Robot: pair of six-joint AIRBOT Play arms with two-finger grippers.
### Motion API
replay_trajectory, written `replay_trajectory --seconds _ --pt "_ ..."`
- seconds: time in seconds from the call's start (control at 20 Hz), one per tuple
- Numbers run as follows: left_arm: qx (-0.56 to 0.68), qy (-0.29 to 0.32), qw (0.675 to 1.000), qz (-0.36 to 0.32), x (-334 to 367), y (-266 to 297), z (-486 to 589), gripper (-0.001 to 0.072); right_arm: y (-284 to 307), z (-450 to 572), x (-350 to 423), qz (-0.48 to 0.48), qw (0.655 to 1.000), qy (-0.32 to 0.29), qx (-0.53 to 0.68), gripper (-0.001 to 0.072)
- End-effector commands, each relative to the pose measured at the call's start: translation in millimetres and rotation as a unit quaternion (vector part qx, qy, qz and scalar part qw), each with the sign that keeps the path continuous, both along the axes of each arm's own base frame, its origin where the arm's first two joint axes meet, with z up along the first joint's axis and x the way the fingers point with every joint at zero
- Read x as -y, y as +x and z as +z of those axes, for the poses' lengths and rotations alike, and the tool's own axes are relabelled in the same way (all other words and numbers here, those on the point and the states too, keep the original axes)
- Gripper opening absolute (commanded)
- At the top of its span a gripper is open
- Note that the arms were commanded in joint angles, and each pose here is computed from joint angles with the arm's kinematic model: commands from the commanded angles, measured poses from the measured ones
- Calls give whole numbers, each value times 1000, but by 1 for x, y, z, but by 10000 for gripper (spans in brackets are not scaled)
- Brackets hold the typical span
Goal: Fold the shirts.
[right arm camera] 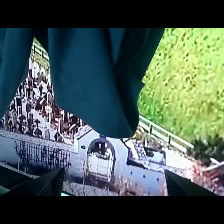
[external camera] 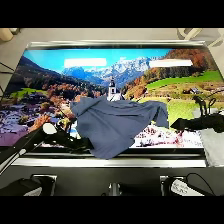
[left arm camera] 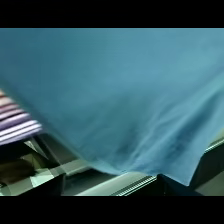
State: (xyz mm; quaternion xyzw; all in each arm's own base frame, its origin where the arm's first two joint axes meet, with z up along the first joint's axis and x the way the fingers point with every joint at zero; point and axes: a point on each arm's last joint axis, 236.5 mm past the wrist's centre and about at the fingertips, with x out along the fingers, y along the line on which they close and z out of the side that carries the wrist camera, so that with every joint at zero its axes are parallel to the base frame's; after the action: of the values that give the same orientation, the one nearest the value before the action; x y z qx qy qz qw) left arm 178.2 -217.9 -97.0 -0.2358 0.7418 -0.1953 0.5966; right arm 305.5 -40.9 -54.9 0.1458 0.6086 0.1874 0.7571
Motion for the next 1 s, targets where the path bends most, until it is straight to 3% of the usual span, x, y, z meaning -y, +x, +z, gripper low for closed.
replay_trajectory --seconds 0.0,0.1,0.15,0.3,0.35,0.45,0.6,0.7,0.75,0.85,0.95 --pt "8 27 999 43 10 7 -22 495 4 -13 -23 40 999 5 -8 689" --pt "20 28 998 55 9 17 -23 132 20 -23 -43 73 997 -17 13 700" --pt "26 25 998 53 9 21 -20 25 32 -28 -47 77 996 -34 32 700" --pt "89 2 996 20 18 42 3 23 57 -38 -51 56 994 -64 61 667" --pt "111 -5 994 13 21 51 12 23 59 -40 -52 51 995 -64 59 563" --pt "171 -23 985 -7 28 73 39 22 56 -33 -60 52 996 -43 51 34" --pt "318 -47 946 -26 30 131 125 22 64 20 -64 96 990 -42 90 22" --pt "452 -33 891 -7 4 177 228 21 92 105 -58 109 970 -83 200 23" --pt "529 -22 848 13 -18 194 298 22 105 168 -54 109 946 -118 282 23" --pt "663 -9 745 78 -69 192 452 22 104 317 -47 89 864 -197 454 23" --pt "756 -8 639 140 -112 147 579 22 53 459 -42 50 746 -287 599 23"
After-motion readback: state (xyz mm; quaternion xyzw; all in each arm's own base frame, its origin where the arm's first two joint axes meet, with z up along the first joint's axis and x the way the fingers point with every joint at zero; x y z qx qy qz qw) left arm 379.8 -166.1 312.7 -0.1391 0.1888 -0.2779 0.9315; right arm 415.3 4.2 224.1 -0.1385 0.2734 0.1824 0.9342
